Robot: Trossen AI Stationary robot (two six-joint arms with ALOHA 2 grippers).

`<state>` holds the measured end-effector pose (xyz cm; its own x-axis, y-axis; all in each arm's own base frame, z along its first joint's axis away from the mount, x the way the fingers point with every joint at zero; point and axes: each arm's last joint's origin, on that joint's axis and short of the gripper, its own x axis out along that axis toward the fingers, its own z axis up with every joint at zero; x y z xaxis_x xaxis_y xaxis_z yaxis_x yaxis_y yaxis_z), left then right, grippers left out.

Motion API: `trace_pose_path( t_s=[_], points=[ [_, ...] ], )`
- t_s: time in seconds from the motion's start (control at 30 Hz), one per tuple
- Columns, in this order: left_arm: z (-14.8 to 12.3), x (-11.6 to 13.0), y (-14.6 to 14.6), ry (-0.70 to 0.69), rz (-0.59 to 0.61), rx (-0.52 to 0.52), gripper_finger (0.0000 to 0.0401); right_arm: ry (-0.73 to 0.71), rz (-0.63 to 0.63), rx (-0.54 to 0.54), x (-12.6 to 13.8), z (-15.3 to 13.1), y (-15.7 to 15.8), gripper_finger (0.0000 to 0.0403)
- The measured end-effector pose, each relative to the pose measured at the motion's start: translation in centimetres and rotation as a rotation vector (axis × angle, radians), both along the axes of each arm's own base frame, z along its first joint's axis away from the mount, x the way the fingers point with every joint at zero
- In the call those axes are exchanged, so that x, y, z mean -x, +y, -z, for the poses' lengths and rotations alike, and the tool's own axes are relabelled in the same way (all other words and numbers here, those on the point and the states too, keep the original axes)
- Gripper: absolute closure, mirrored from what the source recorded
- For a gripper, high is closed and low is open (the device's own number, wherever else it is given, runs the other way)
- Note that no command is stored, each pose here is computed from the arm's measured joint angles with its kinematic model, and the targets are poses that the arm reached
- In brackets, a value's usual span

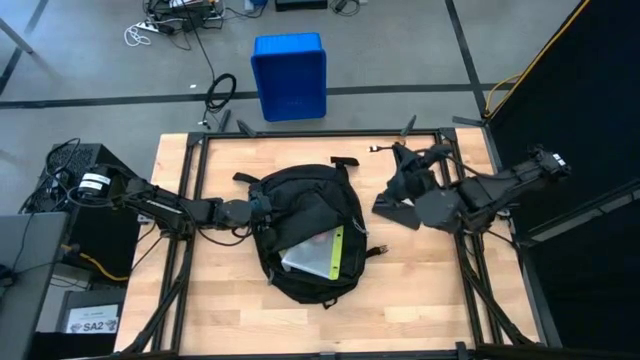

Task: Unpack backpack
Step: Remove the black charger cable from the black backpack

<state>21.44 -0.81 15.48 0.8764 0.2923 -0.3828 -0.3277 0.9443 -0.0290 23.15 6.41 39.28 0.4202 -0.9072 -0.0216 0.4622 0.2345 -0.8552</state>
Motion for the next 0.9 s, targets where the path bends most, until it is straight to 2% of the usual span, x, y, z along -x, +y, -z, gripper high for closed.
trace_pose_path(
  t_s=[0.1, 0.2, 0.27, 0.37, 0.47, 0.7, 0.77, 0.9],
  points=[
    [0.0, 0.0, 0.0, 0.000, 0.000, 0.000, 0.0401, -0.007, -0.070, -0.096, -0.2, 1.0, -0.9, 0.0403],
    [0.0, 0.0, 0.0, 0.000, 0.001, 0.001, 0.0401, 0.000, -0.155, -0.336, 0.0, 2.6, -2.2, 0.0403],
    [0.0, 0.0, 0.0, 0.000, 0.002, 0.001, 0.0401, 0.020, -0.117, -0.485, 0.1, 4.1, -3.2, 0.0403],
    [0.0, 0.0, 0.0, -0.002, 0.004, 0.002, 0.0401, 0.113, 0.000, -0.601, 0.8, 7.1, -4.1, 0.0403],
    [0.0, 0.0, 0.0, -0.003, 0.004, 0.002, 0.0401, 0.146, 0.074, -0.752, 1.5, 9.6, -4.5, 0.0403],
    [-0.1, 0.0, 0.0, -0.007, 0.005, 0.003, 0.0401, 0.243, 0.134, -1.241, 2.4, 14.0, -3.5, 0.0403],
    [-0.1, 0.0, 0.0, -0.008, 0.003, 0.006, 0.0401, 0.271, 0.174, -1.302, 2.8, 15.0, -3.4, 0.0403],
    [-0.1, 0.0, 0.0, -0.014, -0.002, 0.020, 0.0401, 0.317, 0.238, -1.269, 3.8, 17.0, -3.6, 0.0399]
  ],
)
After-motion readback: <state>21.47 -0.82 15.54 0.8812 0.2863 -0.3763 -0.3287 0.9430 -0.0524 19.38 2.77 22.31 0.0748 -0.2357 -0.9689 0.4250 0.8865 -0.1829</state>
